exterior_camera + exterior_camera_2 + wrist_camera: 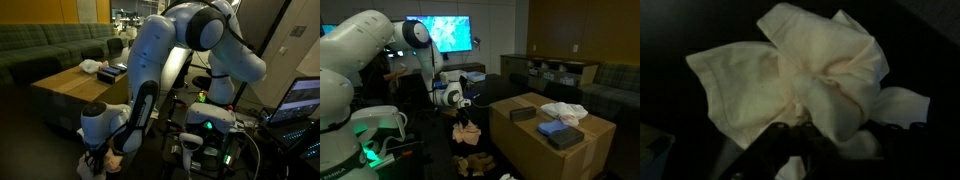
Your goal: Place the turnip plushie on the table, then the duster on the box, then the left duster on the table, then the blue sponge on the box, then the white towel on the table, then the white cloth on the box, then the small brown object on the table, then the duster on the box, then the moose on the table, and finally, the peach shirt on the box
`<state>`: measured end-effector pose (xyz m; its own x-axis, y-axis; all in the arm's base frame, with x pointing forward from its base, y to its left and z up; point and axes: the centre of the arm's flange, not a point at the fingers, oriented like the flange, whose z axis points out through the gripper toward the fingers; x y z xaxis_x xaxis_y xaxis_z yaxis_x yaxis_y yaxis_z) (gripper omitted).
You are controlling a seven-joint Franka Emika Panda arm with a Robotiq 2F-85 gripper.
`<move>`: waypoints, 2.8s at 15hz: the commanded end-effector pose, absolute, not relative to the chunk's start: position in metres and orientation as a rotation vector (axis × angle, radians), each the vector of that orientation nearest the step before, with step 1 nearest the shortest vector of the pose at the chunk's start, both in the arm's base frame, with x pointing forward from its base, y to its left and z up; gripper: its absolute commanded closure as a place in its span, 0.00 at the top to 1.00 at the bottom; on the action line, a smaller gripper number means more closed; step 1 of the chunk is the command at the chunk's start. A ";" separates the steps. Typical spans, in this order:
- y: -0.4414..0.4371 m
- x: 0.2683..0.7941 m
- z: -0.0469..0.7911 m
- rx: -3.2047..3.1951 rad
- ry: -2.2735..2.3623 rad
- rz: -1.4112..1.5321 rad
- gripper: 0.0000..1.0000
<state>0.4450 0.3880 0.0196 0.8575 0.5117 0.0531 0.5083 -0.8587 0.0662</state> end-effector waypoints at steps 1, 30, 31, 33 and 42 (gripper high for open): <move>0.369 0.435 0.091 2.965 0.867 0.021 0.06; 0.175 0.681 0.381 2.954 0.364 0.499 0.06; 0.171 0.690 0.375 2.948 0.356 0.501 0.06; 0.170 0.706 0.356 2.926 0.342 0.506 0.06; 0.142 0.731 0.348 2.808 0.233 0.543 0.88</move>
